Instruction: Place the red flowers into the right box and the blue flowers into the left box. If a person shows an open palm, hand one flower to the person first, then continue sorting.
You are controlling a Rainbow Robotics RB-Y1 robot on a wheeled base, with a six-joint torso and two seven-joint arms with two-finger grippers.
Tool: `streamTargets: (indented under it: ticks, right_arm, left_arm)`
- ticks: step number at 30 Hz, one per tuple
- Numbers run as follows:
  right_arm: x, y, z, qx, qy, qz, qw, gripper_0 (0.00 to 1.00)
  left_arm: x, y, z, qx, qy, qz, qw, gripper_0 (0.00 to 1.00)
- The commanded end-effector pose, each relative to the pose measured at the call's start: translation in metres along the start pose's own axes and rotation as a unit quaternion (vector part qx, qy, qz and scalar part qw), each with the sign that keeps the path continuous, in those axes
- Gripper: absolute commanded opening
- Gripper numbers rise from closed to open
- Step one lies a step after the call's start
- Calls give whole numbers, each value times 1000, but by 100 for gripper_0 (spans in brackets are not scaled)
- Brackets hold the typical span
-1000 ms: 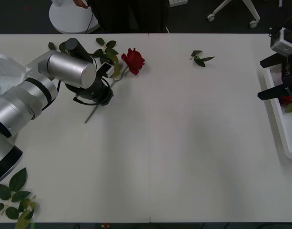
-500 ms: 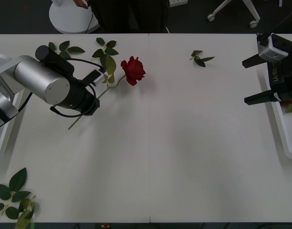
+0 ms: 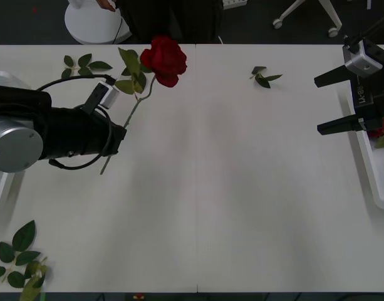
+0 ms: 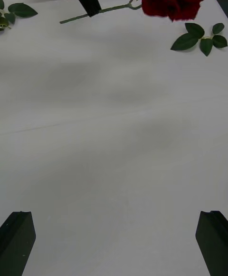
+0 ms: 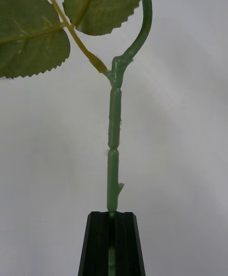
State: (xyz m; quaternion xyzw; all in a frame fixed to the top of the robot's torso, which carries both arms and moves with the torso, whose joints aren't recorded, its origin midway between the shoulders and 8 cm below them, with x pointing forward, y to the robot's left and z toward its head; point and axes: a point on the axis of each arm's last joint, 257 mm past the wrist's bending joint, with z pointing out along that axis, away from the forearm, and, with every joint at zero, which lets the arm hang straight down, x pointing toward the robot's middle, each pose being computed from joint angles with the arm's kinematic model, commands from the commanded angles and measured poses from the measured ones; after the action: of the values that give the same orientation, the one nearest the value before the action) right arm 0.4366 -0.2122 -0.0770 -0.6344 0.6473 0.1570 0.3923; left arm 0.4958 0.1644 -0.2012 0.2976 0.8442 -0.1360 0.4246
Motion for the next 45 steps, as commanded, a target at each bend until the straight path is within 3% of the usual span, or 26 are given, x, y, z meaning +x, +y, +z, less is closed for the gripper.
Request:
streamTargets:
  ticks: [1,9,15,20,26,33,45]
  right_arm:
    - [-9,-2,-1,3,-18,2,1000,100]
    - [-9,2,-1,-3,-30,17,999,100]
    - [-4,2,0,-3,-31,26,999,100]
    - [-2,1,-3,-6,-53,59,997,100]
    - [-3,0,-9,-13,-94,108,990,100]
    - [-8,-2,-13,-12,-110,119,987,100]
    - [-15,7,-3,-19,-105,145,984,100]
  left_arm:
    - [-44,-28,-8,28,-90,-27,995,0]
    - [-113,-71,-11,85,-197,-130,968,0]
    - [-168,-103,-27,141,-261,-210,932,0]
    - [-211,-138,-38,202,-312,-271,888,0]
    - [-246,-175,-45,222,-352,-239,877,0]
    - [-248,-223,-39,251,-350,-224,874,0]
    - [-258,-254,-31,283,-385,-250,842,0]
